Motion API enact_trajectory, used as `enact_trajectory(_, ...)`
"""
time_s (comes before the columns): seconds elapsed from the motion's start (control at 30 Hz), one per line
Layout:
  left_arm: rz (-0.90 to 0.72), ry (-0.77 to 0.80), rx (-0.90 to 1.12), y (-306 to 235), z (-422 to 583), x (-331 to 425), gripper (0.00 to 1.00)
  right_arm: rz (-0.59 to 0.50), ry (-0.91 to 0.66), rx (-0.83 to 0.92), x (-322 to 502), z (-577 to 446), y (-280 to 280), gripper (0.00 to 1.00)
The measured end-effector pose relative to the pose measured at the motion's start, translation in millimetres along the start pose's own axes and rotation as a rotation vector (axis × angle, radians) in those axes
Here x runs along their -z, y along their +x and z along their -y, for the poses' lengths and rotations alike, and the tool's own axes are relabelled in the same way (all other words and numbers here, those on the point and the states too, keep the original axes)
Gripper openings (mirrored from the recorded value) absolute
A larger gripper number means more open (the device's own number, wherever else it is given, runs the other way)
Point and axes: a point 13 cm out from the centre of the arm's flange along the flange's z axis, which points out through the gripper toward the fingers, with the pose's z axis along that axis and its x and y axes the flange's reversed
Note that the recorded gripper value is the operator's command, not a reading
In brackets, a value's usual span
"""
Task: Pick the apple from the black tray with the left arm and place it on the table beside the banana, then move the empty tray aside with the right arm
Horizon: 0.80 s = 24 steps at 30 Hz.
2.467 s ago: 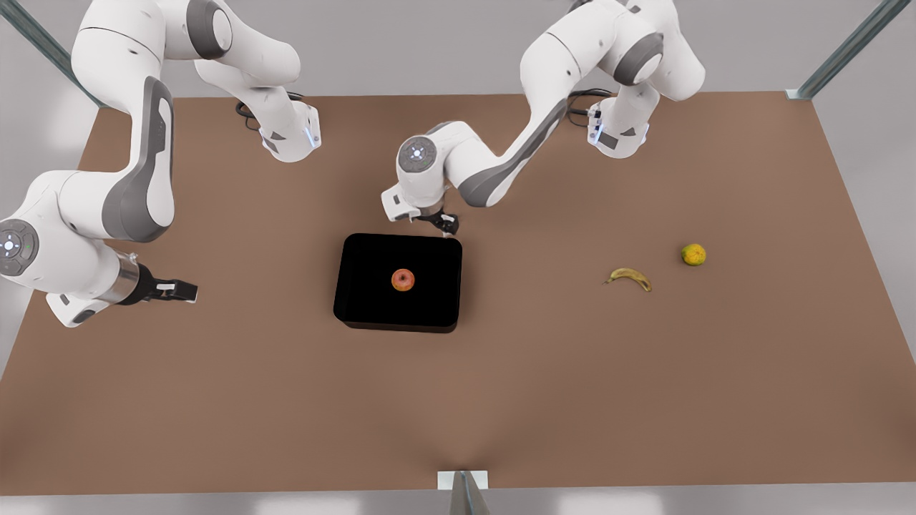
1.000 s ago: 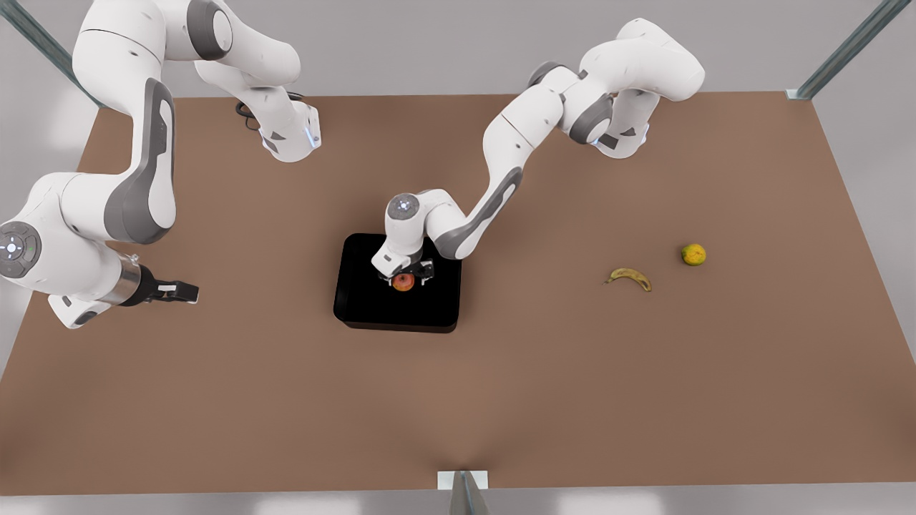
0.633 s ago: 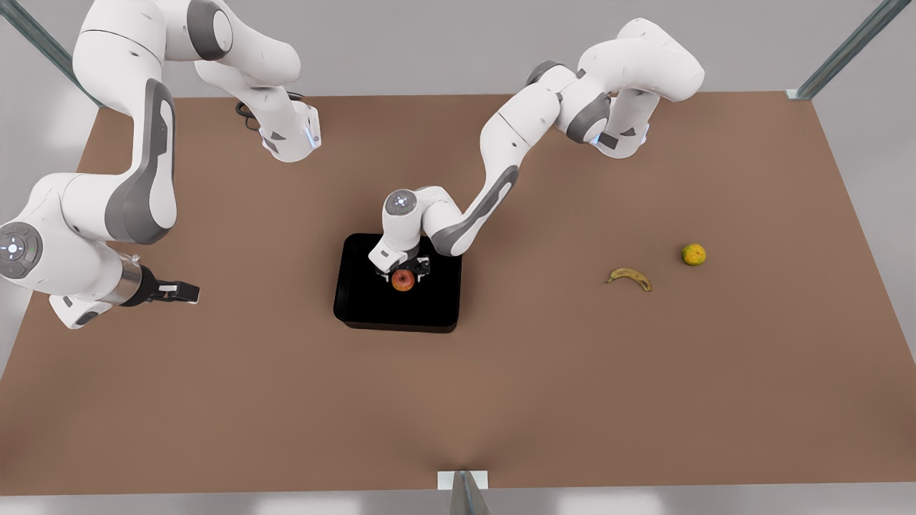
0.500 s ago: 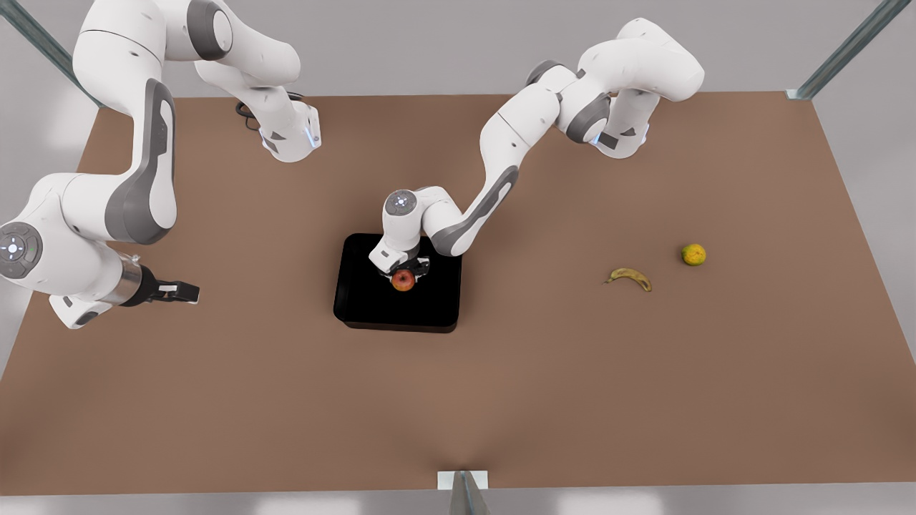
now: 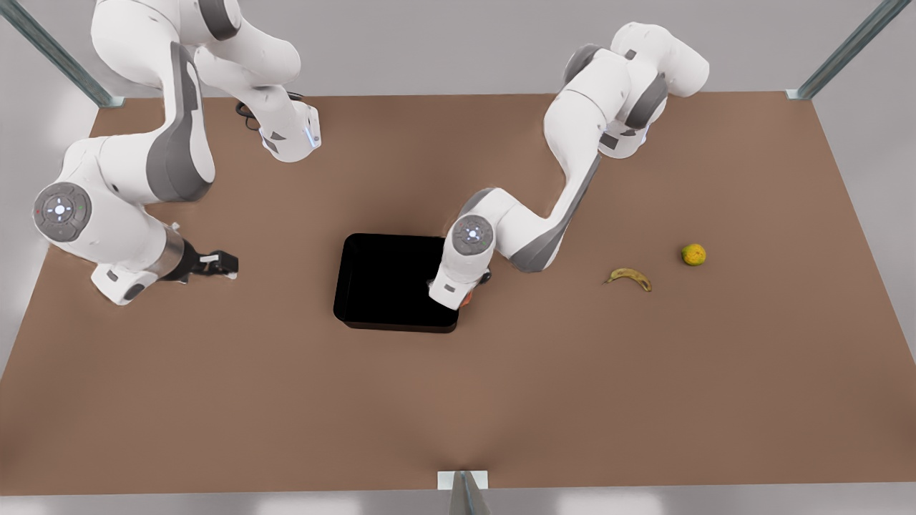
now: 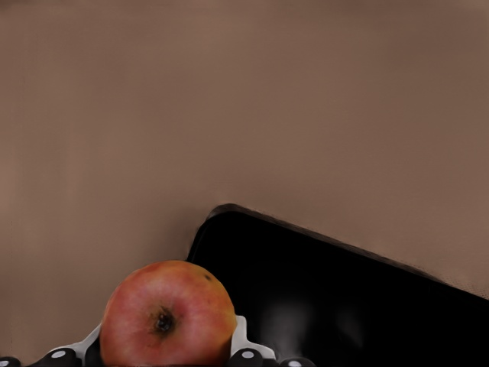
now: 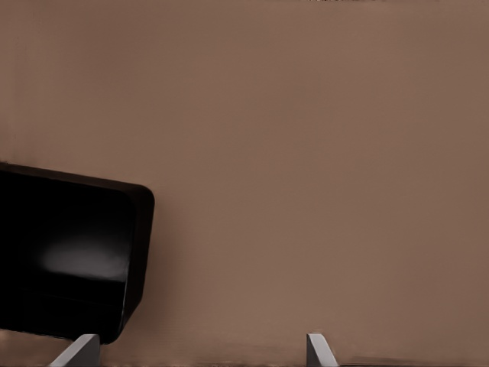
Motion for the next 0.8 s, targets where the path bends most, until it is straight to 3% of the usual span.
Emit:
enact_trajectory(0.17,-0.174,-0.142,0.114,-135.5,-205.8,6.6,0.66,-0.077,-0.102,0.172,36.5,-175.2,77.9,1.00)
enact_trajectory(0.27,-0.269,-0.233,0.097,-171.5,-313.0,-19.3,0.64,-0.271,-0.115,0.078,-78.7,-214.5,77.0,1.00)
enact_trajectory(0.33,-0.346,-0.278,0.053,-169.1,-360.4,-34.5,0.64,-0.328,-0.085,-0.017,-149.0,-214.6,86.3,1.00)
enact_trajectory(0.47,-0.497,-0.341,-0.053,-111.1,-447.5,-61.0,0.64,-0.267,-0.081,-0.203,-179.8,-210.2,75.6,1.00)
enact_trajectory(0.63,-0.488,-0.293,-0.161,-120.1,-532.6,-97.0,0.65,-0.237,-0.084,-0.425,-205.5,-179.6,43.4,1.00)
enact_trajectory(0.67,-0.477,-0.287,-0.197,-124.6,-535.9,-106.4,0.70,-0.242,-0.082,-0.450,-214.0,-179.0,40.3,1.00)
enact_trajectory(0.7,-0.461,-0.280,-0.232,-130.1,-536.6,-111.0,1.00,-0.247,-0.081,-0.471,-221.4,-178.6,37.8,1.00)
enact_trajectory(0.8,-0.407,-0.261,-0.328,-145.8,-533.6,-106.8,1.00,-0.254,-0.069,-0.518,-240.9,-176.1,31.5,1.00)
